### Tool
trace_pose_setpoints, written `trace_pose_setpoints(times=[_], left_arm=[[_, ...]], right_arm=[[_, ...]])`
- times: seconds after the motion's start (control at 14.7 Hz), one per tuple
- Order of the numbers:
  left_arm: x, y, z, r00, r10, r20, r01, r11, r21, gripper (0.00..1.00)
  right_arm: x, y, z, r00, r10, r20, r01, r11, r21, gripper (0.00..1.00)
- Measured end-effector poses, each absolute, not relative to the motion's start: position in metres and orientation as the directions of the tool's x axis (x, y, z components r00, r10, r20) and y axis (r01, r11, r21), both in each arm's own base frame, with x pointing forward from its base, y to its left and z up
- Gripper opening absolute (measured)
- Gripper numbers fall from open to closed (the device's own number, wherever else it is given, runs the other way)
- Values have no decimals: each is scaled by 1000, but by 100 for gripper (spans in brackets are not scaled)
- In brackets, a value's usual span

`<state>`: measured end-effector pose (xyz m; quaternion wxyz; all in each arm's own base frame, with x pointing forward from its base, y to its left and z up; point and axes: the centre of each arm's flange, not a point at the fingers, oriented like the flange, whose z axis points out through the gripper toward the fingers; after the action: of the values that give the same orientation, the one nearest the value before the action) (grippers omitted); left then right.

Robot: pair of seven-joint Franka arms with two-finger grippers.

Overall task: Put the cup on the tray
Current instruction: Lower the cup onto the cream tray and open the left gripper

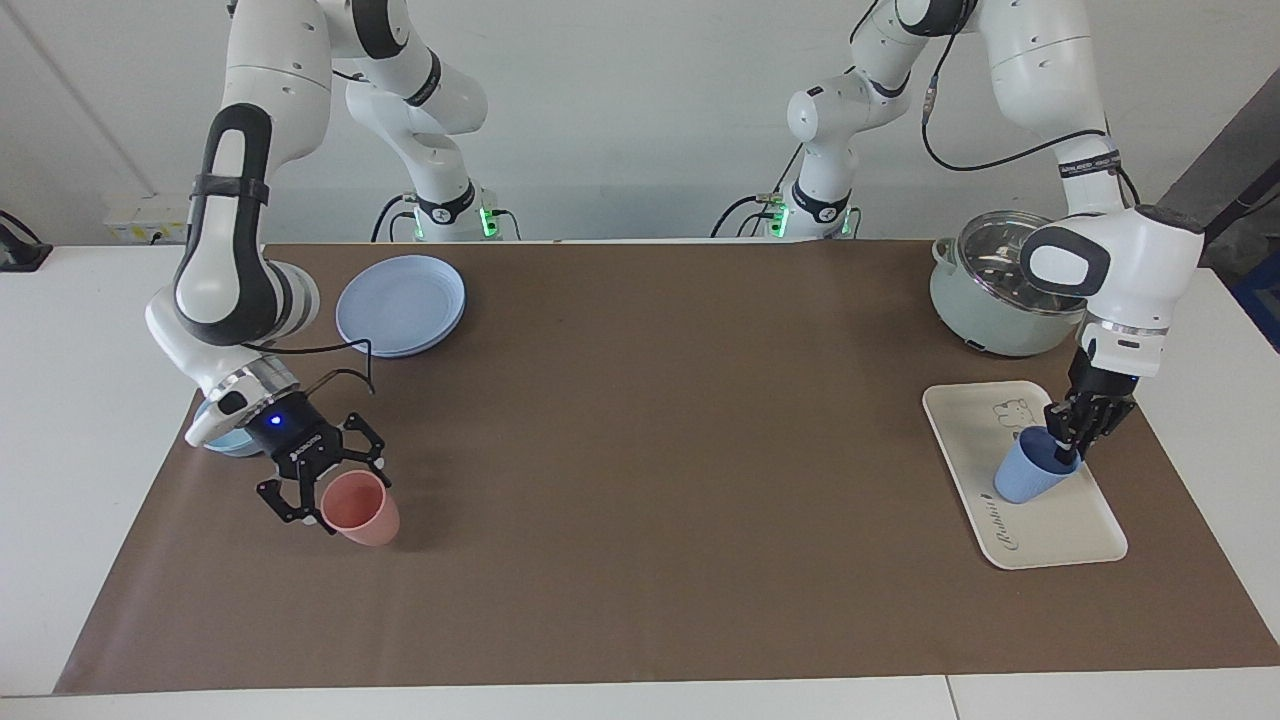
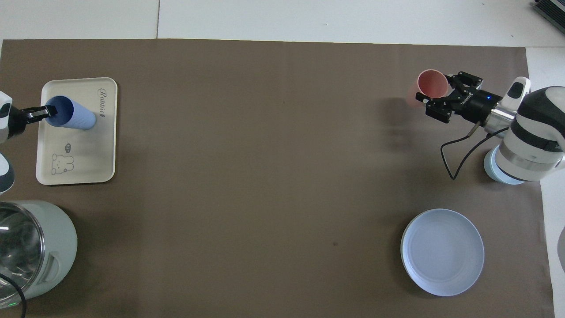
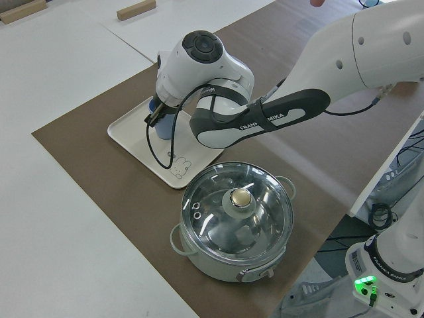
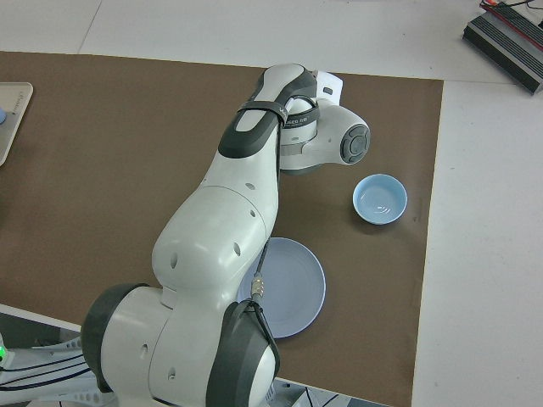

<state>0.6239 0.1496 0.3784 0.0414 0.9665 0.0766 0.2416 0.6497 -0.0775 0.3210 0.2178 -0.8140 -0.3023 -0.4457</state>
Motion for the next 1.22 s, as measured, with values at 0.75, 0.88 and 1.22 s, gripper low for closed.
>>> trace_pose_setpoints(times=[0.75,0.88,1.22], left_arm=[[641,88,532,989,26,144,-7,-975,220,100],[632,54,554,999,-26,36,-33,-978,206,100],[610,-41,567,971,-179,-159,-182,-983,-5,100]], right_arm=[[627,-79,278,383,302,873,704,-708,-64,85],[626,-82,278,380,302,874,703,-709,-61,84],[628,-87,305,353,302,885,693,-720,-31,100]])
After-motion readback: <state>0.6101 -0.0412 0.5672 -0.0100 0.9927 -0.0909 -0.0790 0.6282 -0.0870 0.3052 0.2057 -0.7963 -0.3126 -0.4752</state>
